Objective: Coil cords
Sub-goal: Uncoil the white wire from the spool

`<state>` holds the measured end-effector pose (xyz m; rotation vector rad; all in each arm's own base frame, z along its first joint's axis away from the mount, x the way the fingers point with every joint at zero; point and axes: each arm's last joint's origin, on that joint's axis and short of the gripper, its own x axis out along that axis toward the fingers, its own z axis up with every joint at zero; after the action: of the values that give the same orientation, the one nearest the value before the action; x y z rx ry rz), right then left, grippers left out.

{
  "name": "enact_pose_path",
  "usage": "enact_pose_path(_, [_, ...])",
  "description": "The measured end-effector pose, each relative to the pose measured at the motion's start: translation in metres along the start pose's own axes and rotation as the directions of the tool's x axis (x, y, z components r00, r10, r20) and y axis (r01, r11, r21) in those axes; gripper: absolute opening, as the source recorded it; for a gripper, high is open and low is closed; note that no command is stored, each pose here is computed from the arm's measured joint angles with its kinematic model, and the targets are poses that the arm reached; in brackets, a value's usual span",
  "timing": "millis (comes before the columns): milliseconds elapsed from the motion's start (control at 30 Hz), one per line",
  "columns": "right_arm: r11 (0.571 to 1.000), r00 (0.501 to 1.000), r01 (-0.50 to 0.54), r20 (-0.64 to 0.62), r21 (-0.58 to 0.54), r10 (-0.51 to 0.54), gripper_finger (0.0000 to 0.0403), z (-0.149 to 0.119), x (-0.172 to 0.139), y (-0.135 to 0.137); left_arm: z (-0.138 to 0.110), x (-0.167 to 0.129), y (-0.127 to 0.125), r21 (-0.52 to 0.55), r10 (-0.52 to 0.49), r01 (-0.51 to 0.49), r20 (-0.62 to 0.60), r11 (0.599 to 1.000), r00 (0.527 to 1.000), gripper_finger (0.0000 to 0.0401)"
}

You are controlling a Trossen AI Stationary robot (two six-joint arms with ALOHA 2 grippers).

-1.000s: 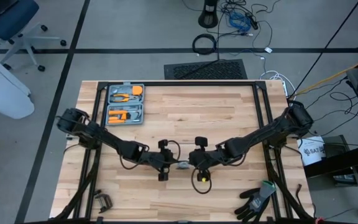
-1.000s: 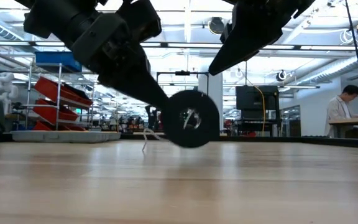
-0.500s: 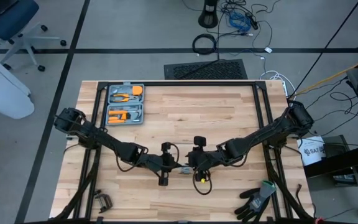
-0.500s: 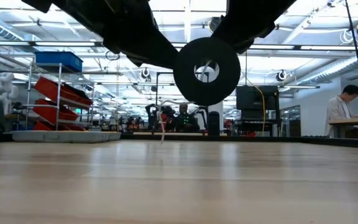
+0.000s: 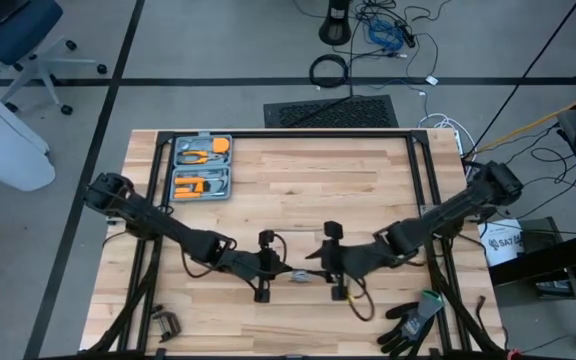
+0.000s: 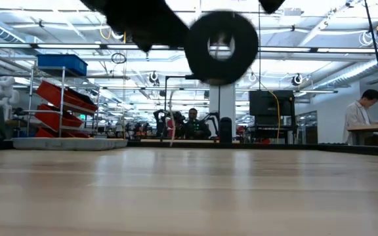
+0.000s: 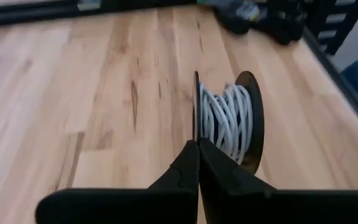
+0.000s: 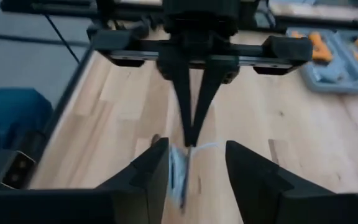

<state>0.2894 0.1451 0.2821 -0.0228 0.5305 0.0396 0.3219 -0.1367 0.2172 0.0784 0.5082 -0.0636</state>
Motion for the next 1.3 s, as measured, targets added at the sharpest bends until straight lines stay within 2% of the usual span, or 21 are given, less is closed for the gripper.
enact_pose_path(167, [0.994,0.992,0.103,0.072,-0.039,-0.100,0.0134,-0.003,-0.020,0.025,0.020,-0.029,0.000,-0.041,0.029,-0.025,0.087,0.999,0.996,0.0001])
enact_pose_path(300, [0.981,0.979,0.184,0.098,-0.057,-0.178,0.0130,-0.008,-0.018,0.033,0.037,-0.059,0.004,-0.066,0.048,-0.037,0.168,0.997,0.985,0.0001])
enact_pose_path(533, [0.964,0.959,0.257,0.144,-0.071,-0.245,0.0130,-0.014,0.020,0.037,0.064,-0.113,0.012,-0.062,0.059,-0.040,0.339,0.997,0.939,0.0001])
enact_pose_path(667, [0.944,0.926,0.304,0.274,-0.130,-0.260,0.0130,-0.006,0.049,0.035,0.076,-0.137,0.016,-0.041,0.039,-0.024,0.446,0.999,0.894,0.0001])
enact_pose_path(767, [0.914,0.866,0.370,0.418,-0.168,-0.273,0.0130,0.007,0.059,0.030,0.083,-0.151,0.018,-0.026,-0.003,0.019,0.516,0.999,0.856,0.0001])
enact_pose_path(867, [0.884,0.805,0.431,0.519,-0.180,-0.287,0.0130,0.017,0.058,0.029,0.087,-0.159,0.018,-0.004,-0.029,0.038,0.553,0.999,0.833,0.0001])
enact_pose_path(1133, [0.809,0.714,0.544,0.628,-0.222,-0.308,0.0130,0.031,0.050,0.023,0.089,-0.164,0.015,0.029,-0.043,0.032,0.580,0.999,0.813,0.0001])
enact_pose_path(1300, [0.790,0.711,0.566,0.625,-0.236,-0.322,0.0137,0.033,0.054,0.014,0.089,-0.165,0.012,0.036,-0.056,0.043,0.583,0.998,0.811,0.0001])
